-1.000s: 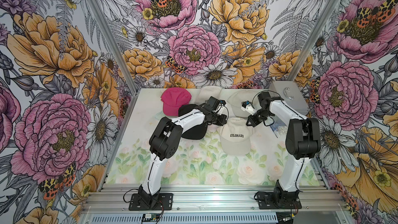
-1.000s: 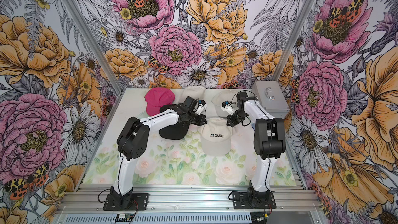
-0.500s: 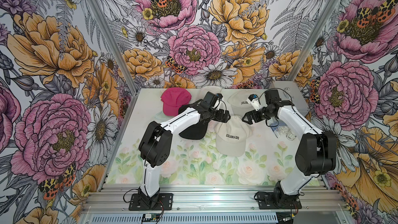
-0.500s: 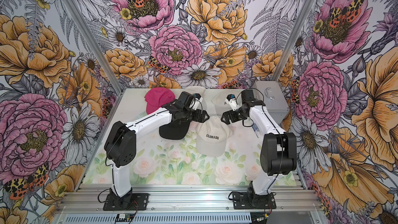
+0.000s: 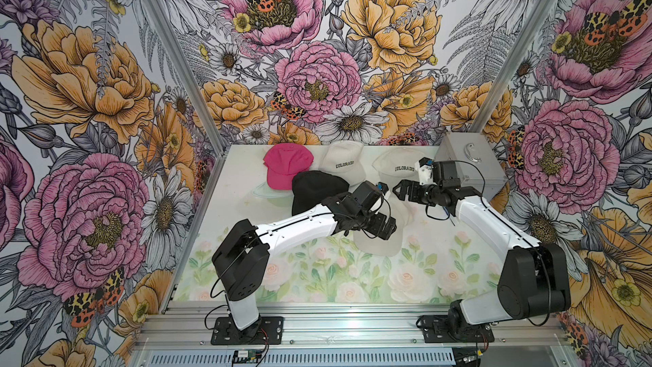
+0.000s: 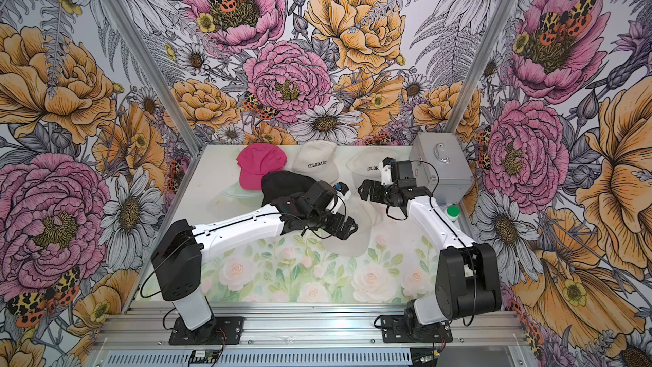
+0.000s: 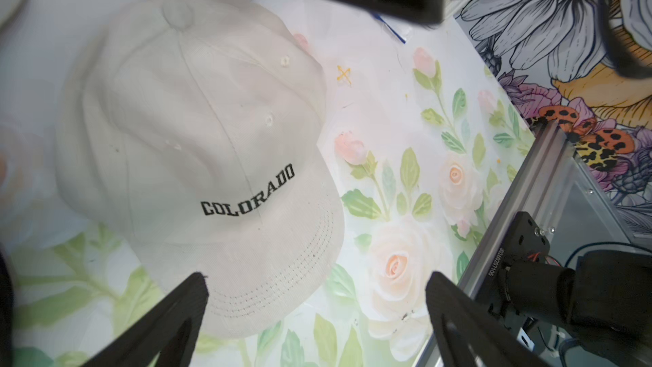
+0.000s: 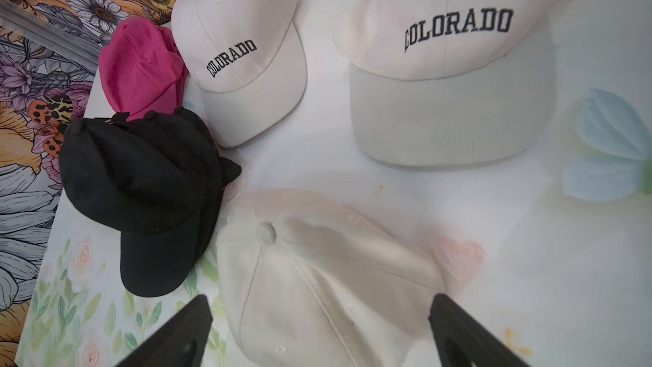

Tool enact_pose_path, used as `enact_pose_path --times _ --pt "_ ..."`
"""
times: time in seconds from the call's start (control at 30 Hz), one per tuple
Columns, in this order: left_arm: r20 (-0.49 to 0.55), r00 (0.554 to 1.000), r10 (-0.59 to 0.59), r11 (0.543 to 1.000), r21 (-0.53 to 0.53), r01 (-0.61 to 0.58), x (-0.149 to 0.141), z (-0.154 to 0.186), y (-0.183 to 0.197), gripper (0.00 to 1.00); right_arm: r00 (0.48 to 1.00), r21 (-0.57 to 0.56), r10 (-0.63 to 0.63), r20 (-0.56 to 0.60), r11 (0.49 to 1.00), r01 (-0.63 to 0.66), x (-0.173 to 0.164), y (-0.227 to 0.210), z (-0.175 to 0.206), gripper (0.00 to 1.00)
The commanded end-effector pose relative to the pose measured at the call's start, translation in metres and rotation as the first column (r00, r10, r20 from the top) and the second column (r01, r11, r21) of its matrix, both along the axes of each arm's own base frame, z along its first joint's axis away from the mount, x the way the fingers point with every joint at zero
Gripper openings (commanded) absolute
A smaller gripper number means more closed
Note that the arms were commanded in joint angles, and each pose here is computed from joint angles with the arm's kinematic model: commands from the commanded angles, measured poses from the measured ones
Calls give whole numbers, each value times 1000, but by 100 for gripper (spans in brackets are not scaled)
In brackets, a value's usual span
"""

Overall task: Stack the baseball caps by color
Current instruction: Place the baseball cap at the center of the board.

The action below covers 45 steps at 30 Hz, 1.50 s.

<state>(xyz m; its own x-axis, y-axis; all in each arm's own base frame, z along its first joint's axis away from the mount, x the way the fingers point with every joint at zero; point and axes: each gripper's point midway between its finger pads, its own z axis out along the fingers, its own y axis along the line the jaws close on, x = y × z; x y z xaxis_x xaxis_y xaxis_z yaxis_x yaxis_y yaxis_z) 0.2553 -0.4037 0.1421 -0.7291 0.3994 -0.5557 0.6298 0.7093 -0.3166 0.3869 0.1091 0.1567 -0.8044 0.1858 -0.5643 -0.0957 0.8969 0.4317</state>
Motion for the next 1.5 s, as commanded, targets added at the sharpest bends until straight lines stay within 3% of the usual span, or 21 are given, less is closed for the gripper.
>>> enact_pose_path --times 0.0,0.1,0.23,0.5,0.63,0.77,0.97,1.13,1.2,1.27,1.37,1.47 --pt "22 987 159 983 93 -160 12 -28 21 99 998 24 -59 28 998 58 5 5 5 99" --pt "24 979 203 969 136 -204 13 -47 31 99 999 1 -52 -11 999 52 0 8 -13 99" --pt "-46 986 162 972 182 -151 2 -81 27 99 1000 31 -15 -6 999 15 5 16 -26 99" --pt "-94 990 103 969 236 -78 -11 -110 31 99 999 89 41 -19 995 -39 18 32 -48 99" --pt "-110 993 47 974 224 -22 -24 -113 23 99 986 206 166 15 964 -166 14 68 -38 99" --pt "-118 993 6 976 215 20 -30 -114 17 99 982 236 171 75 954 -184 14 76 -22 99" --pt "-109 992 69 979 200 -47 -20 -104 28 99 985 89 -104 140 992 92 28 20 -13 99" --pt "-98 987 126 980 166 -108 -9 -92 44 99 911 -24 -396 116 916 401 18 -44 -27 99" --pt "-82 988 128 986 117 -118 -7 -73 44 99 884 -37 -460 85 885 464 13 -63 -36 99" --pt "-70 988 134 988 87 -128 -5 -63 44 99 892 -22 -447 64 893 449 10 -65 -36 99" --pt "-50 987 155 987 40 -153 -1 -49 44 99 879 -19 -462 116 884 467 6 -70 -24 99" --pt "-35 975 220 975 -22 -221 10 -38 49 99 820 31 -551 151 832 554 2 -84 -12 99"
